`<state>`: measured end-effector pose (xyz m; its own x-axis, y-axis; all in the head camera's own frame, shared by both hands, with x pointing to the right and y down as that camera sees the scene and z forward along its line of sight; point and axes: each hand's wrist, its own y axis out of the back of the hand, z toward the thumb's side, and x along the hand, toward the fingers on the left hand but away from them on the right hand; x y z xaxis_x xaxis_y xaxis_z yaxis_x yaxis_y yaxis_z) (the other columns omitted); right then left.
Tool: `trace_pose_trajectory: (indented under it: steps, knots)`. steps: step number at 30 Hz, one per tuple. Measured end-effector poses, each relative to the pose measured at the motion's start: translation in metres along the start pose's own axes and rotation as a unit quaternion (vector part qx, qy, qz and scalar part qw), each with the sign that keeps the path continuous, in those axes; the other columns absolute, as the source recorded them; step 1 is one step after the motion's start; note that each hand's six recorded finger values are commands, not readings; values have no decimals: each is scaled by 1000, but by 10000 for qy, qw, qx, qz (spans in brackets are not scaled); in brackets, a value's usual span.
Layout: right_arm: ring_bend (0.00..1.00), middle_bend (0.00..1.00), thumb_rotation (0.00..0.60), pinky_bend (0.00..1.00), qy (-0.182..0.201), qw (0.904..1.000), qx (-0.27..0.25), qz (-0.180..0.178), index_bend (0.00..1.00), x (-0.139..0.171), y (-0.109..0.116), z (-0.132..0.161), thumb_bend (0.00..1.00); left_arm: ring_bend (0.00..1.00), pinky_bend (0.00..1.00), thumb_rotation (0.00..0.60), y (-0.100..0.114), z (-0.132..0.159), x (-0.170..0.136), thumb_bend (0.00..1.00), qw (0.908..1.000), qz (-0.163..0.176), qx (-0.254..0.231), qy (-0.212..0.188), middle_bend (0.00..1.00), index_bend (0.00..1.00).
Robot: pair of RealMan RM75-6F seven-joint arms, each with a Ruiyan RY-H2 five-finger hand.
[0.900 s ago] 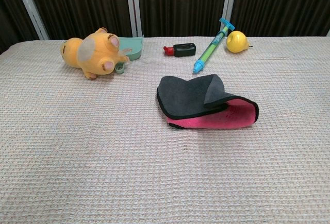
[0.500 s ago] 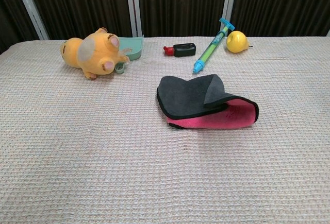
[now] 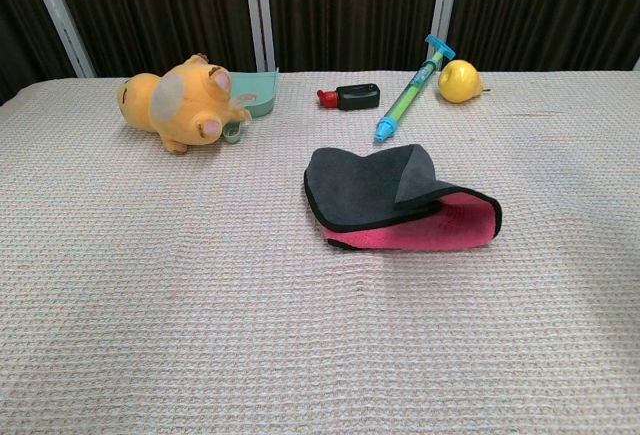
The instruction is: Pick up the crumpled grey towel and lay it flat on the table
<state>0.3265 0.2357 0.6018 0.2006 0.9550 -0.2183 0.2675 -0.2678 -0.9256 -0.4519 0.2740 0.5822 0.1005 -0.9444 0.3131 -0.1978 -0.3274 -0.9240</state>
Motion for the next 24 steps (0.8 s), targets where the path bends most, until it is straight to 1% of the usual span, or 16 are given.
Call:
trace_pose_trajectory:
  steps: [5, 11, 16, 20, 24]
  knots:
    - [41, 115, 600, 41, 95, 9999, -13, 42, 253, -25, -14, 21, 165, 0, 23, 600, -1, -2, 1, 48, 10000, -16, 13, 19, 0, 0]
    - [53, 139, 600, 55, 64, 9998, -113, 120, 303, -51, -37, 43, 165, 0, 23, 600, -1, -2, 2, 47, 10000, -20, -23, 12, 0, 0]
    - [55, 147, 600, 55, 5, 9995, -243, 203, 364, -61, -56, 54, 166, 0, 23, 600, -3, -3, 3, 48, 10000, -70, -34, 23, 0, 0]
    - [55, 158, 600, 54, 2, 9989, -377, 274, 386, -67, -73, 68, 173, 0, 23, 600, -6, -4, 4, 48, 9999, -113, -24, 39, 0, 0]
    - [60, 170, 600, 55, 12, 9985, -458, 297, 397, -74, -84, 78, 182, 0, 23, 600, -7, -5, 5, 48, 9999, -109, -21, 72, 0, 0]
